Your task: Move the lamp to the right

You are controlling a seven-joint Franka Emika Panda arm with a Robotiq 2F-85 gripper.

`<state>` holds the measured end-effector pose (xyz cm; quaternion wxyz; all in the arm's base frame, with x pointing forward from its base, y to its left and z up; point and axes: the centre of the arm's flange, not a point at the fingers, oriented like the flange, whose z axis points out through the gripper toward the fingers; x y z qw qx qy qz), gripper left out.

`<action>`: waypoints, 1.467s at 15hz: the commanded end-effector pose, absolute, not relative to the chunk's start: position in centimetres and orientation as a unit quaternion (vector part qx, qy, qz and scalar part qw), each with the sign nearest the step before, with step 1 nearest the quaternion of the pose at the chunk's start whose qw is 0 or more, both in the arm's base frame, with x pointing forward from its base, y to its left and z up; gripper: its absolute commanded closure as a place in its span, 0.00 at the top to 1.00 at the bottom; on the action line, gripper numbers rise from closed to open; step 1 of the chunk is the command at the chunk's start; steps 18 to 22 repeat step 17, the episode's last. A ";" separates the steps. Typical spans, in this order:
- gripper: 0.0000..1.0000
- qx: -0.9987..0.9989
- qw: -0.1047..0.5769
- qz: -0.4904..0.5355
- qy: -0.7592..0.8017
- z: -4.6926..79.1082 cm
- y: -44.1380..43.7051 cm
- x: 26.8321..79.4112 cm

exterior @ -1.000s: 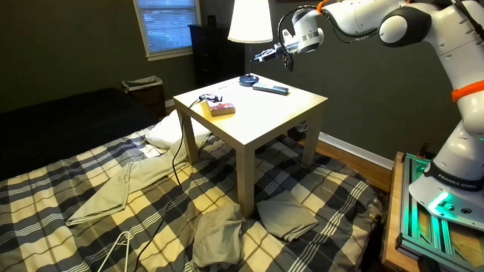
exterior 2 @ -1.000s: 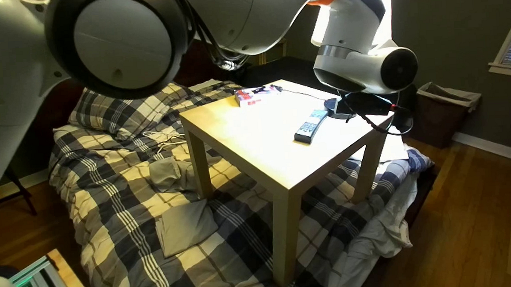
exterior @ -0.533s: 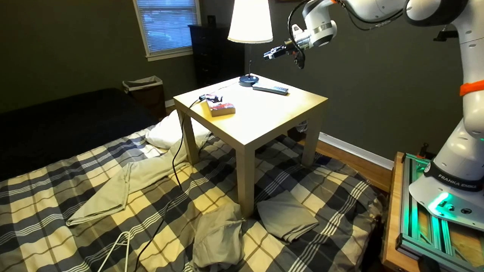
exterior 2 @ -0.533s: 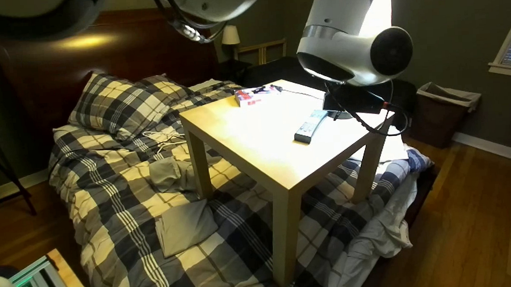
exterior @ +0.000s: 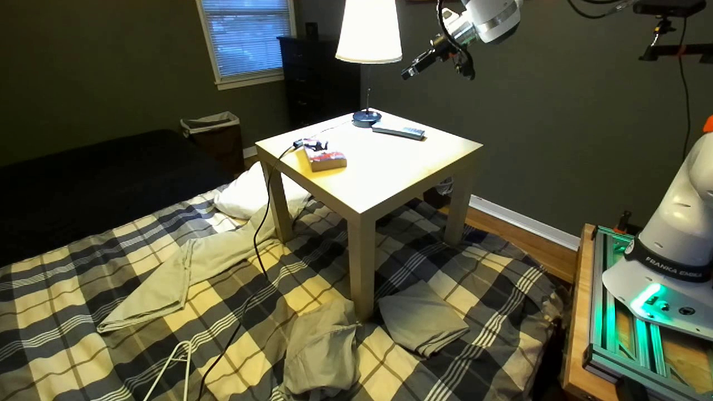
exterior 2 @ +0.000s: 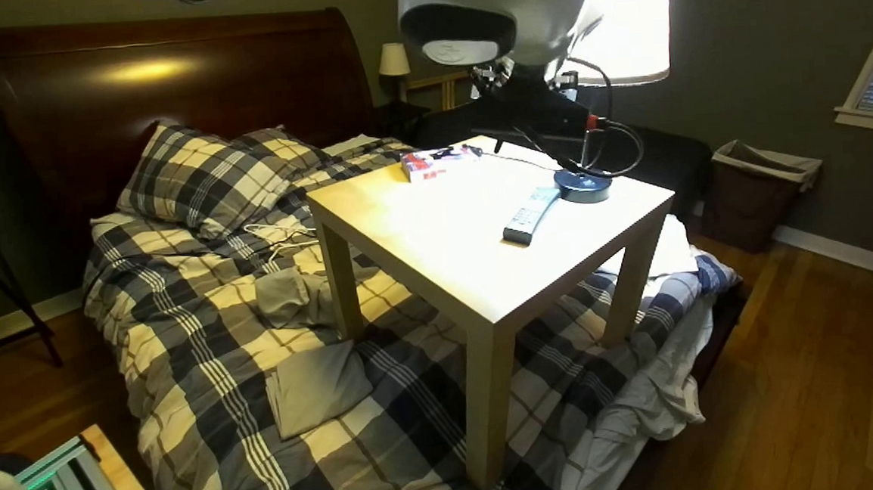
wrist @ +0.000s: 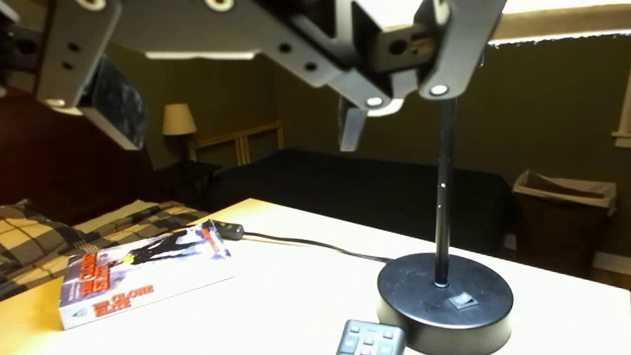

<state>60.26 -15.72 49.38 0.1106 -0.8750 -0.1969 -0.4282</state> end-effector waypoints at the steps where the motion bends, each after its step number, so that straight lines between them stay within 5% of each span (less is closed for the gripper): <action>1: 1.00 -0.917 0.092 -0.352 -0.162 52.9 -10.5 55.5; 8: 1.00 -0.956 0.064 -0.268 -0.102 55.1 -8.0 51.3; 22: 1.00 -0.951 0.058 -0.282 -0.111 51.7 -10.8 52.8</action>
